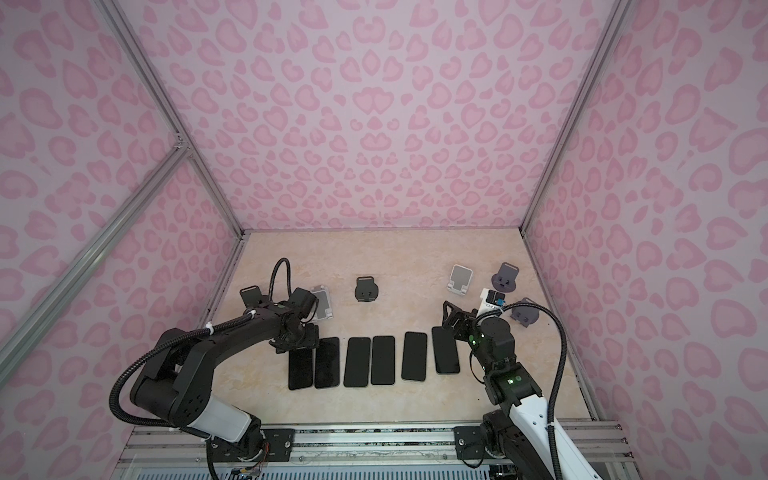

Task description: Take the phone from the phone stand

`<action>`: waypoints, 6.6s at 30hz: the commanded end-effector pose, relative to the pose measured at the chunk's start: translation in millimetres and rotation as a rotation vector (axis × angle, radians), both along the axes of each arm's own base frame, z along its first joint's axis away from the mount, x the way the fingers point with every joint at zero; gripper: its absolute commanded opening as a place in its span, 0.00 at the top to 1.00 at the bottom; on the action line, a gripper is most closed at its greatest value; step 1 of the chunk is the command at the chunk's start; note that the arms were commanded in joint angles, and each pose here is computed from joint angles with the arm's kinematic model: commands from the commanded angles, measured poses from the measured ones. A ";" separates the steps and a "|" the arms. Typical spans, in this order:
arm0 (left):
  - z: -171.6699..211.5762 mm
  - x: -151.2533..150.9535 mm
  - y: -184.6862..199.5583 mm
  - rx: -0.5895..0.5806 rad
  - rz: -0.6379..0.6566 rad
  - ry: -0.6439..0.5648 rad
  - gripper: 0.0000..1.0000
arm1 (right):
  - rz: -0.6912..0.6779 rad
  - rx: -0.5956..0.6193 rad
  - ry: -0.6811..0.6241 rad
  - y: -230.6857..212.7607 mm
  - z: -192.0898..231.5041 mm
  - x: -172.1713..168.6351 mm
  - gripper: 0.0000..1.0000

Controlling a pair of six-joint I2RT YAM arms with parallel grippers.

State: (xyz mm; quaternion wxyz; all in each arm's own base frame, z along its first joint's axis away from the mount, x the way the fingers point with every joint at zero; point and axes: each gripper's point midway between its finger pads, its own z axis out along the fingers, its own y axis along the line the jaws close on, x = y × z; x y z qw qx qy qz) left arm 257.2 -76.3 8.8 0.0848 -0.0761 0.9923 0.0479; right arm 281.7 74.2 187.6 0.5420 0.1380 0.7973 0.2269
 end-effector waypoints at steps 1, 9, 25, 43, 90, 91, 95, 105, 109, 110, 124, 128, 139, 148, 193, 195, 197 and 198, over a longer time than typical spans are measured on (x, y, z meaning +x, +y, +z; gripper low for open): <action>-8.8 -21.5 29.6 0.164 -0.005 0.090 0.22 | 0.007 0.000 -0.016 0.9 4.8 0.1 0.03; -7.6 -26.3 33.3 0.228 -0.016 0.103 0.21 | 0.011 0.001 -0.012 1.3 2.6 -0.1 0.03; 2.4 -23.5 20.0 0.149 -0.022 0.080 0.17 | 0.011 -0.008 -0.018 -2.3 7.1 -4.3 0.03; 9.9 -29.0 -3.4 -0.015 -0.039 0.052 0.11 | 0.033 0.015 -0.012 3.0 13.8 -3.4 0.03; 284.2 -2.4 53.0 -0.137 0.140 -1.024 0.02 | -0.194 -0.345 -0.003 -50.7 64.0 10.3 0.01; 280.8 -6.2 60.7 -0.134 0.191 -1.049 0.03 | -0.263 -0.312 -0.008 -60.8 64.4 9.0 0.01; 267.5 -1.1 63.2 -0.104 0.144 -1.211 0.02 | -0.132 -0.414 -0.252 -42.2 67.2 11.8 0.01; 177.8 7.3 84.8 0.159 0.077 -1.269 0.02 | -0.178 -0.567 -0.171 -76.0 11.9 33.5 0.02; 156.6 10.7 100.4 0.268 0.069 -1.259 0.03 | -0.109 -0.618 -0.141 -70.0 -7.4 45.2 0.01; 151.3 11.1 106.2 0.258 0.098 -1.273 0.02 | -0.110 -0.625 -0.138 -71.4 -11.5 47.2 0.01; 135.0 34.3 123.8 0.143 0.094 -1.248 0.02 | -0.087 -0.501 -0.152 -83.3 -52.1 62.8 0.02; 134.7 33.4 123.2 0.137 0.093 -1.253 0.03 | -0.094 -0.492 -0.165 -83.6 -53.6 62.9 0.01; 140.7 29.0 121.9 0.115 0.100 -1.304 0.02 | -0.054 -0.472 -0.200 -75.8 -53.8 68.5 0.01; 141.5 59.7 113.5 0.095 0.039 -1.286 0.02 | -0.058 -0.451 -0.244 -77.6 -50.0 70.4 0.01; 107.9 130.8 86.0 -0.008 -0.150 -1.150 0.02 | -0.176 -0.552 -0.073 -96.8 -87.5 110.2 0.01; 108.3 131.0 86.0 -0.009 -0.150 -1.150 0.02 | -0.176 -0.555 -0.073 -96.3 -87.3 110.2 0.01; 108.3 131.3 85.9 -0.009 -0.151 -1.150 0.02 | -0.177 -0.555 -0.074 -96.6 -87.1 110.2 0.01; 109.0 131.4 86.2 -0.008 -0.150 -1.152 0.02 | -0.176 -0.555 -0.074 -96.2 -87.3 110.2 0.01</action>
